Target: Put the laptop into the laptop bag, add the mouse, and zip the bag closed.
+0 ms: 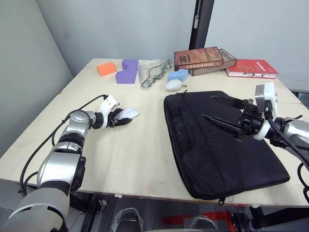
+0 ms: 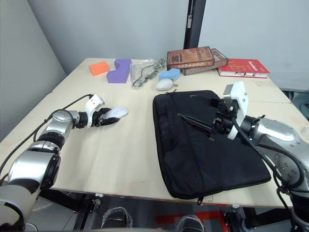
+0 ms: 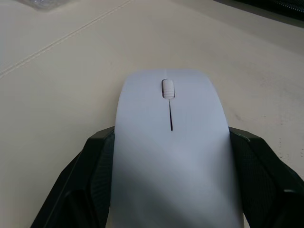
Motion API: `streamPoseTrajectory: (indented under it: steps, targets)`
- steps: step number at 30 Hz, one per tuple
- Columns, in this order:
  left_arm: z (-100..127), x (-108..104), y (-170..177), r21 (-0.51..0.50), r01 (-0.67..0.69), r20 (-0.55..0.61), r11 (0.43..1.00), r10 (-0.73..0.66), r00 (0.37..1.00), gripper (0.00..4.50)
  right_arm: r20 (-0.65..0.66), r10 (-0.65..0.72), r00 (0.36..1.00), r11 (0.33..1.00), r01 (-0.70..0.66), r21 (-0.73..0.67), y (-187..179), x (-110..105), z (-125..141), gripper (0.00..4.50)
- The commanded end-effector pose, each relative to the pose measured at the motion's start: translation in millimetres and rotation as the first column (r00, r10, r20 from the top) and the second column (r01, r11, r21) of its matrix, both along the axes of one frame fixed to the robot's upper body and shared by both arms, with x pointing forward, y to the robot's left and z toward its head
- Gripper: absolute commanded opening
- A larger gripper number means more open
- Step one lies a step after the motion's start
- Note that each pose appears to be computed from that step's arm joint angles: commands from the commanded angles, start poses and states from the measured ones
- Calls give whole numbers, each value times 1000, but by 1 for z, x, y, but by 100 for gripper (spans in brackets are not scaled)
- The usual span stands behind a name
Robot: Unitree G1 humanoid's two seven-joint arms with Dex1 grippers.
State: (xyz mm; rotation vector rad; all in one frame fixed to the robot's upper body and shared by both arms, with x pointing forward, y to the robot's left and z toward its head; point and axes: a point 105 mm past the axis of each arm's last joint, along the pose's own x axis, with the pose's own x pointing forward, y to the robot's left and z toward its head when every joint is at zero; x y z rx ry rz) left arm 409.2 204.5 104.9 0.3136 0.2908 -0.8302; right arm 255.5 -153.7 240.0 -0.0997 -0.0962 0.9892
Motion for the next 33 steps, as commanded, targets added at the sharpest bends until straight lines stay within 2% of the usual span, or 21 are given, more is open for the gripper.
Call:
streamPoseTrajectory:
  steps: [1,4,7,12,18,20,23,28,33]
  targets:
    - [10,1,11,12,-22,40,1000,21,999,285,18,-3,1000,1000,3,-26,2,-1,3,450]
    - [19,1,12,-14,-12,76,1000,13,997,285,-7,-4,1000,998,4,-69,6,1,-8,450]
    - [37,-13,10,-79,114,109,990,-105,989,285,-8,-12,1000,994,12,-112,25,7,-21,450]
    - [50,-42,9,-65,215,117,974,-206,971,285,-6,-54,999,980,52,-193,48,23,-44,450]
    - [47,-56,7,-66,183,99,981,-176,979,285,-5,-28,1000,965,26,-261,80,34,-68,450]
    - [43,-55,8,-79,142,97,987,-134,986,285,-50,-67,996,944,47,-327,86,43,-84,450]
    - [36,-61,3,-90,141,77,986,-134,988,285,-34,-94,995,906,71,-417,90,52,-103,450]
    - [35,-65,5,-94,128,70,987,-121,990,285,-92,-103,990,916,59,-396,100,53,-109,450]
    - [37,-66,5,-103,117,70,988,-110,991,285,-73,-151,986,903,108,-415,104,61,-110,450]
